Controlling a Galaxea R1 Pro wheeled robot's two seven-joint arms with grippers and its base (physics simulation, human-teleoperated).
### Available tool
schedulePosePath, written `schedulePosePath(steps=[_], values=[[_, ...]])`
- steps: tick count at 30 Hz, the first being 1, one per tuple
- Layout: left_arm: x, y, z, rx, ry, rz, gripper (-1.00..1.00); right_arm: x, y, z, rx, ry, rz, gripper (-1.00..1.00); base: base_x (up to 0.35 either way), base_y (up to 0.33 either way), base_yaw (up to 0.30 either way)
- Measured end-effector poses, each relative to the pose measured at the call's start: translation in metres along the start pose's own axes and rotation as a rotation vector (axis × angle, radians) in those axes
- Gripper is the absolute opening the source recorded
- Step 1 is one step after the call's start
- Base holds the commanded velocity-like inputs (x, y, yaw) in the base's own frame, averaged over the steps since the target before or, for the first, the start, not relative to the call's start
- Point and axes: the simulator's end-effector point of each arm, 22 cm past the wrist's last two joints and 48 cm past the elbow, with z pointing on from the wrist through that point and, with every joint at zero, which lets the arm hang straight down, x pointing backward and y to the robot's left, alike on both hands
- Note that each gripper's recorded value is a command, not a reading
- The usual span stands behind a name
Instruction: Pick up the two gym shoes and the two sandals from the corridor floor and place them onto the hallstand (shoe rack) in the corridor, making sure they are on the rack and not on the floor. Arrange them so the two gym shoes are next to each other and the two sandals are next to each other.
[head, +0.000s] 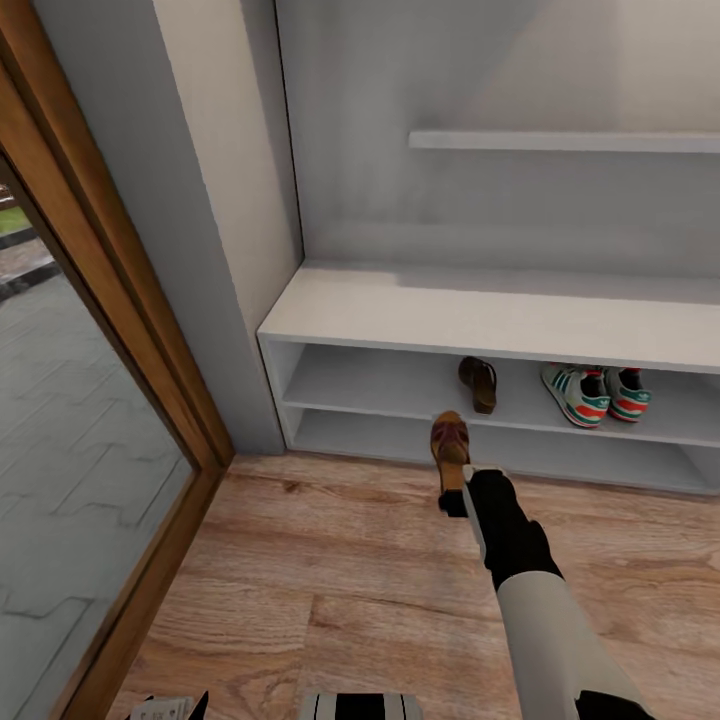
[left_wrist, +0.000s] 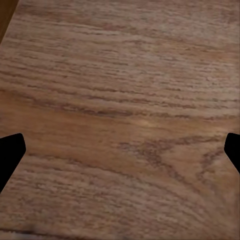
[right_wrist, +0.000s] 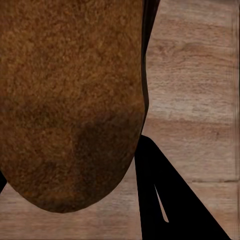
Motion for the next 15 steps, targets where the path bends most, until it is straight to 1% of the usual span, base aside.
schedulePosePath(steps=[5,8,11,15], values=[[0.000,0.000,0.000,0.001,0.000,0.000,1.00,-0.014,-0.006,-0.008,0.009,-0.037,0.012,-1.00,0.000,0.000,0.000],[0.000,0.000,0.000,0.001,0.000,0.000,1.00,-0.015,-0.006,-0.008,0.008,-0.038,0.014,-1.00,0.032,0.000,0.000],[0.000,-0.001,0.000,0.001,0.000,0.000,1.00,-0.014,-0.005,-0.008,0.007,-0.038,0.014,-1.00,0.180,0.000,0.000],[0.000,-0.001,0.000,0.001,0.000,-0.001,1.00,-0.013,-0.005,-0.007,0.005,-0.035,0.012,-1.00,0.304,0.000,0.000]])
